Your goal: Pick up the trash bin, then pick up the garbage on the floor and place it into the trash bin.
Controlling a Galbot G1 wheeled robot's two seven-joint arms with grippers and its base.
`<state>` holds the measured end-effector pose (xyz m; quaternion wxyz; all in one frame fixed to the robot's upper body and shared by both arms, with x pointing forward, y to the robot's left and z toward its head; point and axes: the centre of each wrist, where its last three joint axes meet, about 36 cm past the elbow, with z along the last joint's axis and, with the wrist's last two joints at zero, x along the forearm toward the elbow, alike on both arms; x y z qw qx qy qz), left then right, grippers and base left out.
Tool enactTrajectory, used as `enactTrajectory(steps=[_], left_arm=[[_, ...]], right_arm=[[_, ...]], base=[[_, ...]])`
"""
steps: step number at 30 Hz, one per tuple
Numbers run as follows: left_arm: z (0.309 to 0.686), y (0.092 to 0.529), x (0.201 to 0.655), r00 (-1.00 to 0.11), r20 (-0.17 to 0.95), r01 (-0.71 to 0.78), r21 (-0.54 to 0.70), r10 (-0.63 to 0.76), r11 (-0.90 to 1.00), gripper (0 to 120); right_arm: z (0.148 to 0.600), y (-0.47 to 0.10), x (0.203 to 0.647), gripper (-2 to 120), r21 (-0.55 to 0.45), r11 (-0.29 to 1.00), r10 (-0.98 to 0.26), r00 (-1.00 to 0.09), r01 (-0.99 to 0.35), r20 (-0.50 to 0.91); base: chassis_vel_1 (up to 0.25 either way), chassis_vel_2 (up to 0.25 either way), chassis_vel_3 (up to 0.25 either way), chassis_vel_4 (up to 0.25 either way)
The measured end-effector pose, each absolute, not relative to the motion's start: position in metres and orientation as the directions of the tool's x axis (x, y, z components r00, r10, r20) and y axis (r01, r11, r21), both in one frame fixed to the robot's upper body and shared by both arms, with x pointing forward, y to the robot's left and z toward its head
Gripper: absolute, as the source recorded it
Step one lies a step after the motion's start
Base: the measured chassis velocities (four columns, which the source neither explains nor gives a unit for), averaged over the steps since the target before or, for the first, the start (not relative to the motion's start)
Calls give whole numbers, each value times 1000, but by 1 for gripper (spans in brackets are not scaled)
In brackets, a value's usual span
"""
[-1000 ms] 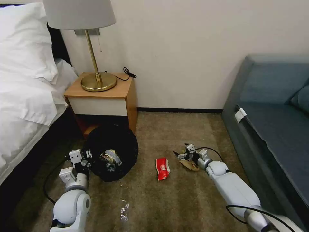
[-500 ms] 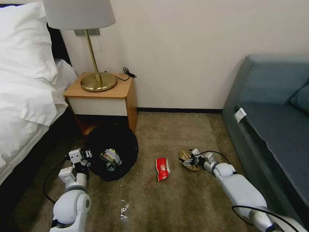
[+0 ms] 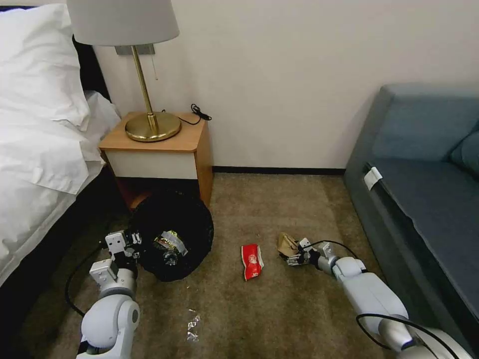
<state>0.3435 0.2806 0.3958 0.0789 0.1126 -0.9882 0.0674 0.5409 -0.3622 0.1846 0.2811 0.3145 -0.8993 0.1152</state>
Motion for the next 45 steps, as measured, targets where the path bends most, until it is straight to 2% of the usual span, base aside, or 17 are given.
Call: enactTrajectory(steps=[3,5,9,10,11,12,14,16,17,18,21,22,23,25,26,39,45], left_arm=[[397,281,342,-963,168,-233,-115,-213,966,4],[397,281,342,-963,168,-233,-115,-213,966,4],[398,281,341,-963,166,-234,-114,-213,966,4],[398,281,341,-963,166,-234,-114,-213,966,4],[399,281,341,-963,164,-233,-114,-213,966,4],[399,281,341,-963,164,-233,-114,-213,966,4],[401,281,339,-964,160,-234,-113,-215,966,4],[401,281,339,-964,159,-234,-113,-215,966,4],[402,282,338,-964,157,-235,-112,-216,965,4],[402,282,338,-964,157,-235,-112,-216,965,4],[402,282,338,-963,157,-237,-112,-218,965,4],[402,282,338,-963,157,-237,-112,-218,965,4],[403,281,338,-963,156,-237,-112,-218,965,4],[403,281,338,-963,155,-236,-112,-218,965,4],[403,281,338,-964,155,-236,-112,-218,965,4],[407,281,340,-964,148,-237,-115,-219,965,4],[402,281,341,-962,159,-240,-116,-220,964,4]], right_arm=[[185,-364,543,82,-25,783,-496,-649,-621,577],[185,-365,543,80,-23,784,-496,-649,-620,577],[183,-366,542,61,-15,792,-492,-652,-610,576],[183,-366,542,61,-15,792,-492,-652,-610,576],[182,-366,542,54,-12,794,-491,-654,-607,576],[182,-366,542,54,-12,794,-491,-654,-607,576],[180,-366,540,43,-6,800,-488,-655,-601,577],[180,-367,539,40,-5,801,-487,-656,-598,576],[179,-368,539,33,-4,807,-481,-661,-591,576],[179,-368,539,33,-4,807,-481,-661,-591,576],[178,-369,537,20,-4,814,-473,-666,-581,577],[178,-369,537,20,-4,814,-473,-666,-581,577],[177,-370,535,11,-3,816,-470,-667,-577,578],[176,-370,534,8,-2,817,-469,-667,-576,579],[175,-370,533,1,0,819,-468,-667,-574,580],[175,-374,531,0,-2,831,-456,-684,-556,569],[185,-367,537,0,-26,842,-461,-743,-539,485]], base=[[0,0,0,0],[0,0,0,0],[0,0,0,0],[0,0,0,0],[0,0,0,0],[0,0,0,0],[0,0,0,0],[0,0,0,0],[0,0,0,0],[0,0,0,0],[0,0,0,0],[0,0,0,0],[0,0,0,0],[0,0,0,0],[0,0,0,0],[0,0,0,0],[0,0,0,0]])
